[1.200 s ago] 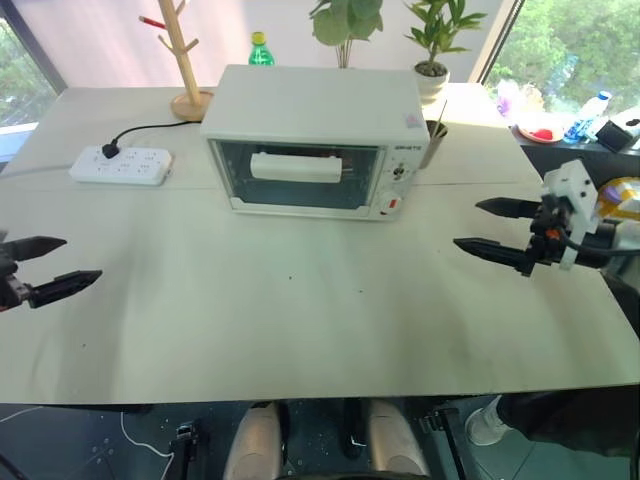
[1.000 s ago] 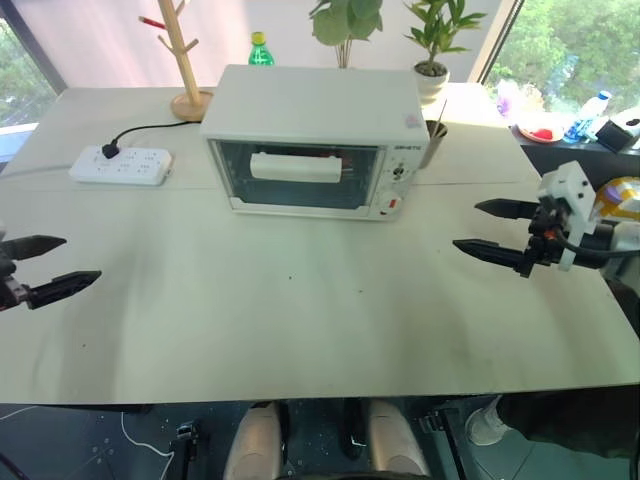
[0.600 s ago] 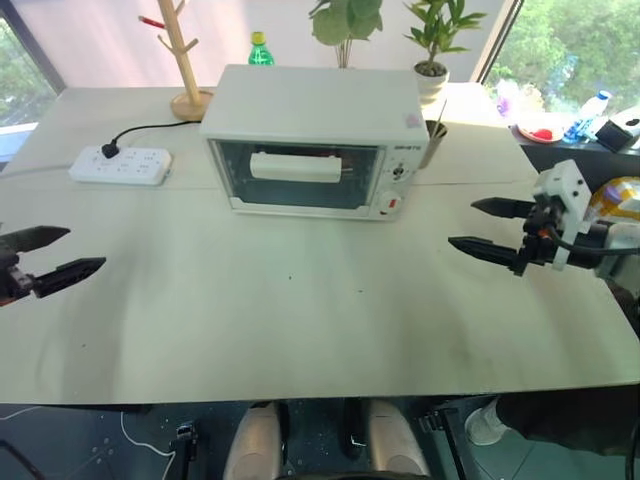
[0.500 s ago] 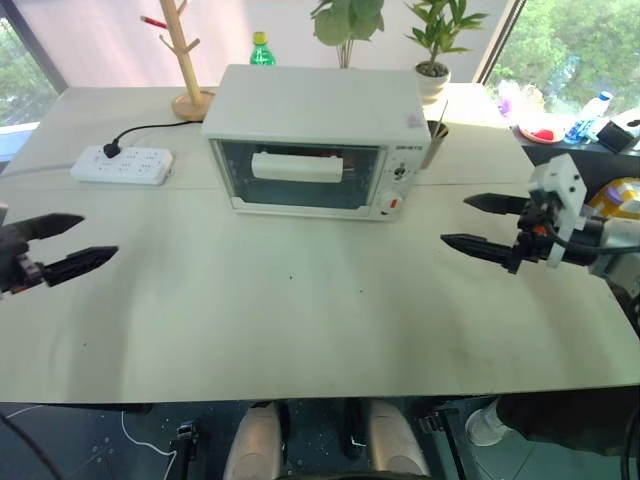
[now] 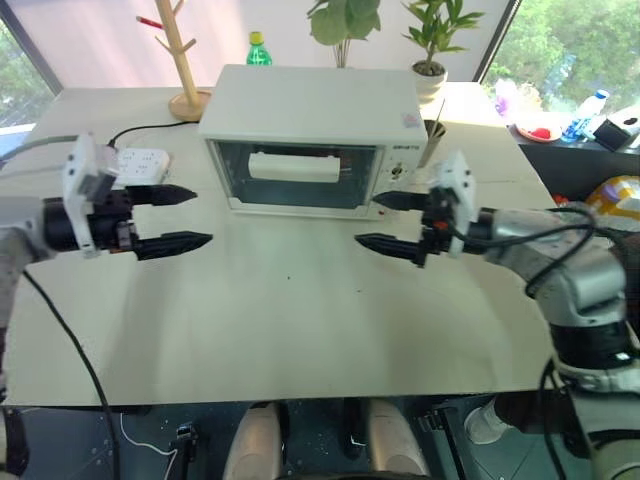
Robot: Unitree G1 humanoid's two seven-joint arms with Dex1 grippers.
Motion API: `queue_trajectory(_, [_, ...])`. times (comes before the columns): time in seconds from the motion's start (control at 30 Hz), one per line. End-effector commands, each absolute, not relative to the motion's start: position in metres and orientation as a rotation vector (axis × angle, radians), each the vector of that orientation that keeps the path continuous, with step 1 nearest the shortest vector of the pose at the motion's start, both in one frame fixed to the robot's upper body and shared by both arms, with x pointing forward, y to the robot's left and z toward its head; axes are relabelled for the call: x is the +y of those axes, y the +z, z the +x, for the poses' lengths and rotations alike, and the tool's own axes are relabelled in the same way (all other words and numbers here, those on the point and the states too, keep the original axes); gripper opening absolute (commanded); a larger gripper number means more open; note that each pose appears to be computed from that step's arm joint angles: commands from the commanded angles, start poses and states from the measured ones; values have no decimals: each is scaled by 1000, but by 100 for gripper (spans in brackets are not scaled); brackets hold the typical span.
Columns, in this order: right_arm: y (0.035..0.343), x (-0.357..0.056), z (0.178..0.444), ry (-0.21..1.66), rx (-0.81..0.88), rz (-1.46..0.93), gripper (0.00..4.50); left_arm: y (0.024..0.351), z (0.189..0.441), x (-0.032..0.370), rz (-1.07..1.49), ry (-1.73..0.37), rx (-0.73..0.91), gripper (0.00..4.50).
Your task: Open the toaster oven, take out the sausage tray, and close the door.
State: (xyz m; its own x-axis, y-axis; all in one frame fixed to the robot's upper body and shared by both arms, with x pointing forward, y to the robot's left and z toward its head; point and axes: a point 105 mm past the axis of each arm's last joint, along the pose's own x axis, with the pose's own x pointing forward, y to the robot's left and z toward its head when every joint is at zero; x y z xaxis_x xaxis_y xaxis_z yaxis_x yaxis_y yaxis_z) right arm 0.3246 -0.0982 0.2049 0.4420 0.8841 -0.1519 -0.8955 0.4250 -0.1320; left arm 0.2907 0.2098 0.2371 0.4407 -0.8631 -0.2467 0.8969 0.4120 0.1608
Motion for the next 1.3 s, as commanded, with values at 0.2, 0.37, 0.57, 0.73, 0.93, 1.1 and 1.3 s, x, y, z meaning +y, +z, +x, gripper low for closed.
queue_trajectory(0.2, [218,-75,353,1089,-25,-241,450,244,294,197,320,-1139,105,444])
queue_trajectory(0.37, [220,-66,356,1114,-44,-247,450,246,295,194,320,-1139,100,444])
queue_trajectory(0.57, [229,-53,346,1176,-95,-229,450,246,296,194,319,-1130,106,444])
queue_trajectory(0.73, [232,-46,336,1219,-115,-222,450,248,298,193,317,-1124,105,444])
queue_trajectory(0.93, [230,-43,326,1247,-123,-215,450,249,302,190,312,-1125,99,444])
queue_trajectory(1.1, [222,-40,317,1261,-101,-201,450,257,308,186,273,-1130,73,444])
queue_trajectory(1.3, [213,-38,306,1278,-80,-190,450,283,319,180,180,-1136,10,255])
